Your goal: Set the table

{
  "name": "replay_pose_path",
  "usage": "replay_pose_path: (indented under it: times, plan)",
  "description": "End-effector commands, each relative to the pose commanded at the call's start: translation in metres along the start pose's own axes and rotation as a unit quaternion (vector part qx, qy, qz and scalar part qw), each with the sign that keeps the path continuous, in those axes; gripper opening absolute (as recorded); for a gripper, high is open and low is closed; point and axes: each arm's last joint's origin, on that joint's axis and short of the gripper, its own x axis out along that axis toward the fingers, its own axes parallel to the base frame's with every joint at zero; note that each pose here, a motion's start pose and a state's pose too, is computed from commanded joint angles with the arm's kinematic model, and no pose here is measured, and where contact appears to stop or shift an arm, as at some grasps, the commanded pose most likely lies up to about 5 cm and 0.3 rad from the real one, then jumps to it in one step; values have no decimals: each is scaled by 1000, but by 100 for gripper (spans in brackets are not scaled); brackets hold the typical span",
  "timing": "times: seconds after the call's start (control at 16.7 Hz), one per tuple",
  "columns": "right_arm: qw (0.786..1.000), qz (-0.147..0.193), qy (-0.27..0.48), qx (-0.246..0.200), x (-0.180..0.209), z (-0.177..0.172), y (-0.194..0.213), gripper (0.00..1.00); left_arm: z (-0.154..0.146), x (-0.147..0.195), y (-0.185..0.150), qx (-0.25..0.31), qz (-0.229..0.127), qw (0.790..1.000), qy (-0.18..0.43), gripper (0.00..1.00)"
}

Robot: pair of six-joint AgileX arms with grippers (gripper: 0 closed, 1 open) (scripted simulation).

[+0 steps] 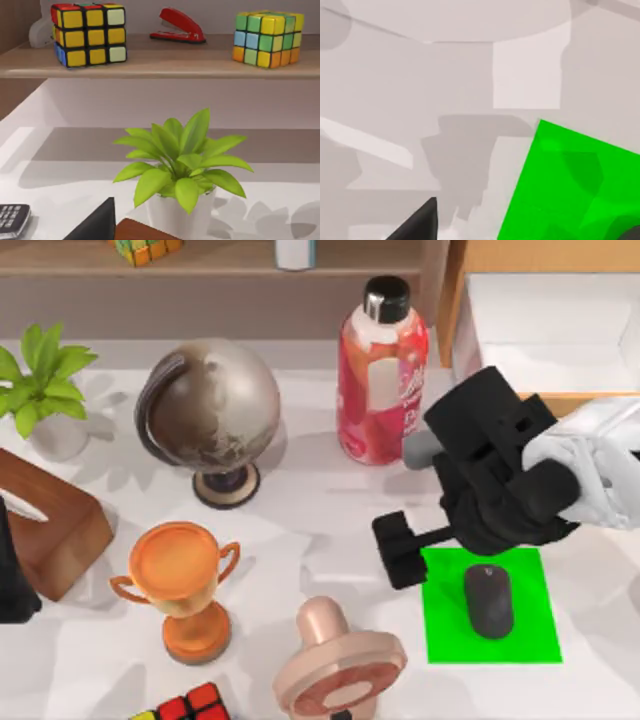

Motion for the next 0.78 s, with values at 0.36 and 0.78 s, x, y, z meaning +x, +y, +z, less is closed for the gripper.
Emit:
replay_pose_path:
  times: [0.36,0.78]
  plan:
    - [954,9,-208,-217,4,0,15,100,0,0,0,0,0,1000,0,100]
    - [807,-145,-402,-407,7,-16,-6,100,0,0,0,0,0,1000,0,100]
